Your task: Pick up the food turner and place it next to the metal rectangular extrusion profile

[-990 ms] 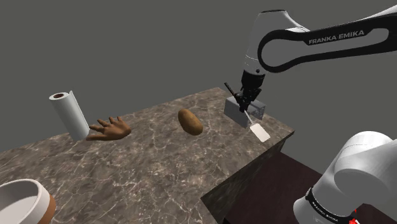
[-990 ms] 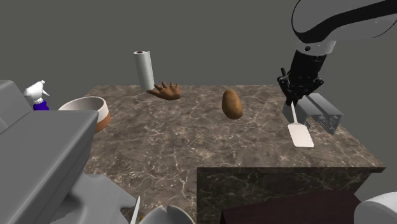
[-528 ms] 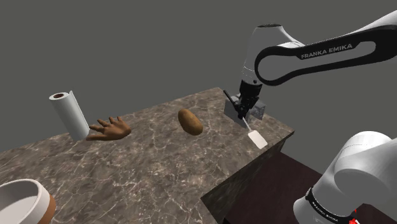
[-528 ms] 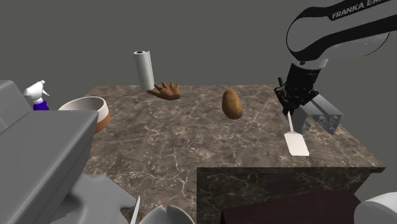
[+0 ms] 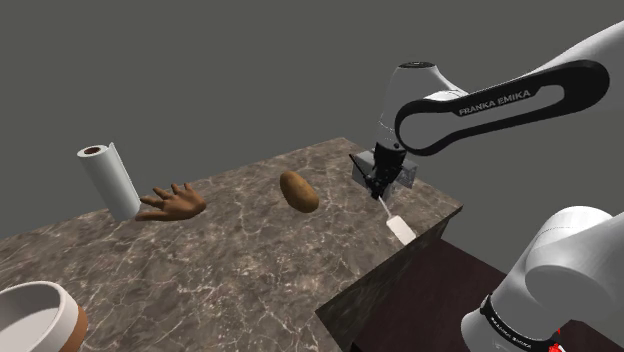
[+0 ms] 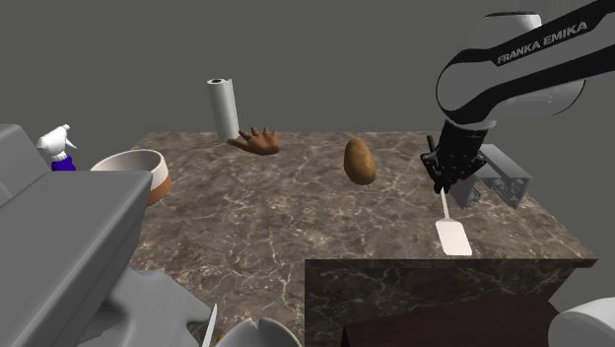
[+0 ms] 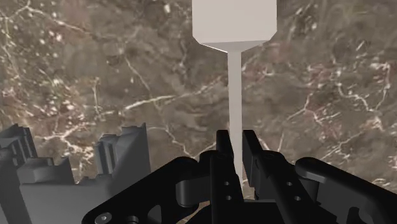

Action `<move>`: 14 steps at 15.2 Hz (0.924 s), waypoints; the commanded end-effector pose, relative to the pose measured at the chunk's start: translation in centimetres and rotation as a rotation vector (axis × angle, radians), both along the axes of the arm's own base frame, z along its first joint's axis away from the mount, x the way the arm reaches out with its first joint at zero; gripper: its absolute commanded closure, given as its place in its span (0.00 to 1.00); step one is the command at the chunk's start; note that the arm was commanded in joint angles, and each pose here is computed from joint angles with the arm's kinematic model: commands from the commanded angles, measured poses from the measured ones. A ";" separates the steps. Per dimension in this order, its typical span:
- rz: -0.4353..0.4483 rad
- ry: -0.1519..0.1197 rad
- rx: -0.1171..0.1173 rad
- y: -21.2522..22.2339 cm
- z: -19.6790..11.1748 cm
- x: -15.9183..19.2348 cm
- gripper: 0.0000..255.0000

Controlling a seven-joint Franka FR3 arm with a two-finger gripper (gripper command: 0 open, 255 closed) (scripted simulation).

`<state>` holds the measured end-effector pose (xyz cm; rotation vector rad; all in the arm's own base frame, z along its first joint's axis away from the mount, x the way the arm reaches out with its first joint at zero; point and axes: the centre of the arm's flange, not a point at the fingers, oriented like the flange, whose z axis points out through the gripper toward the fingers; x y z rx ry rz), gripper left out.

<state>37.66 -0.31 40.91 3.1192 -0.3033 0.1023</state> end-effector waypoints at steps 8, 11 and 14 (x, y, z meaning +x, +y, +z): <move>0.000 -0.001 0.000 0.0 -4.7 -0.1 1.00; 0.000 -0.001 0.000 0.0 -5.9 -0.1 1.00; 0.000 -0.001 0.000 0.0 -5.9 -0.1 1.00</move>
